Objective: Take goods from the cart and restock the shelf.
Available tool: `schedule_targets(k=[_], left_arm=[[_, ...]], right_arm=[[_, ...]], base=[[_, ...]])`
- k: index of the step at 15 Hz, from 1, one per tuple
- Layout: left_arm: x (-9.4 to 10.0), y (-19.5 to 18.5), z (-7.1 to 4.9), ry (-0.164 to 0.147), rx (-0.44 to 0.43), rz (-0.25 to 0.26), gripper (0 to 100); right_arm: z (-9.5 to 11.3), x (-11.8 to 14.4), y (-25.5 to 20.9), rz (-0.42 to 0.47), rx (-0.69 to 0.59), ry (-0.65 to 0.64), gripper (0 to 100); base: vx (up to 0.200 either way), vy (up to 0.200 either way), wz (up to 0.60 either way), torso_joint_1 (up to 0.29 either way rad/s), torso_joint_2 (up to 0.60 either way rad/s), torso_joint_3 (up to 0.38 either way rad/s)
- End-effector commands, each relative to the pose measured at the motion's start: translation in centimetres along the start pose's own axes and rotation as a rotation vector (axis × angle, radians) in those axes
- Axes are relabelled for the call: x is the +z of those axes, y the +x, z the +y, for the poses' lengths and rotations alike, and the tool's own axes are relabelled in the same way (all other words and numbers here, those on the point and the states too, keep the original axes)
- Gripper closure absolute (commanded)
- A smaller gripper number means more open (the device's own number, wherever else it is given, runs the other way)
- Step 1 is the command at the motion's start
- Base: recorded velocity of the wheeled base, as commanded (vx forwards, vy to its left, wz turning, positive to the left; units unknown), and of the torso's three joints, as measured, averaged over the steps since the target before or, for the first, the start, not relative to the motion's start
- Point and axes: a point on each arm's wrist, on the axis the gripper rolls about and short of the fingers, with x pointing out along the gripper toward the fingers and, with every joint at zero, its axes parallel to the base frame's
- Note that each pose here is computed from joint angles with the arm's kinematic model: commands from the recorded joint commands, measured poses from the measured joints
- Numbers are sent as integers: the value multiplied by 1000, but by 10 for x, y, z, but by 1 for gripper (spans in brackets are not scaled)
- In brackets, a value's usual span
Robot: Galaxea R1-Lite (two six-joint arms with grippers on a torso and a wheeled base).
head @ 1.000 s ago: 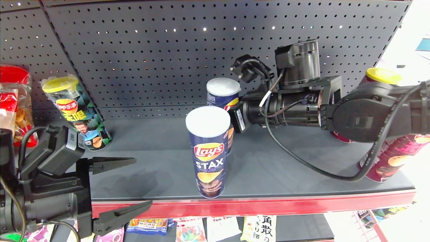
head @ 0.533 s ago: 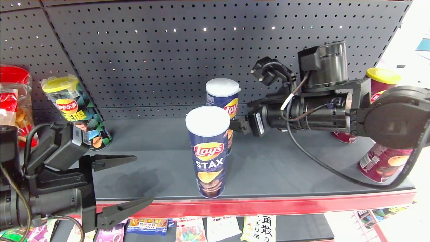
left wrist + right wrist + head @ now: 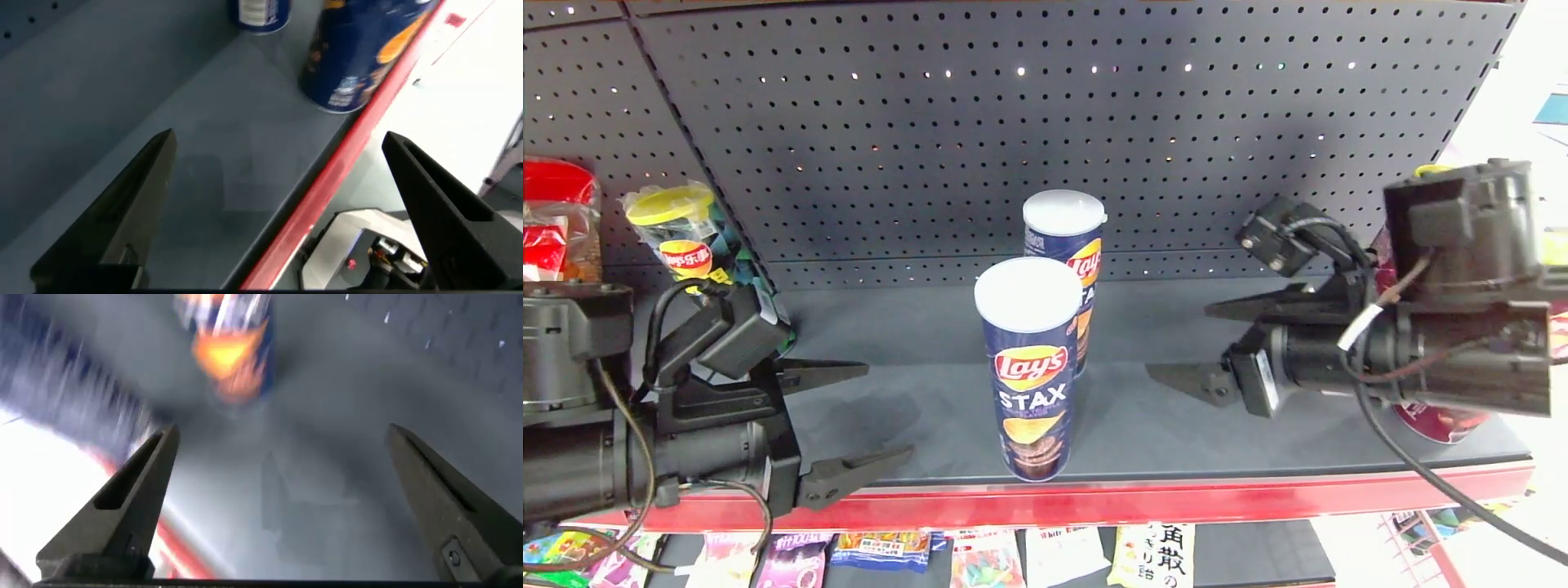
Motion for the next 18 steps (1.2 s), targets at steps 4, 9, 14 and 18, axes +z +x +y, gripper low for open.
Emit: schedule_targets(k=[4,9,14,18], left_arm=[[-11,31,3,17,-57,86,0],[-5,58,10,26,-84,106,0],[7,85,14,52,-113,97,0],[7,92,13,54,-124,102,0]], right_arm=[[29,-59,-108,-126,51,-37,0],[24,-75,-142,-206,-52,-9,0],[18,-71,-145,-225,-107,9,0],[17,-71,-145,-224,-112,11,0]], base=[[0,0,0,0,0,0],[0,0,0,0,0,0],[0,0,0,0,0,0],[0,0,0,0,0,0]])
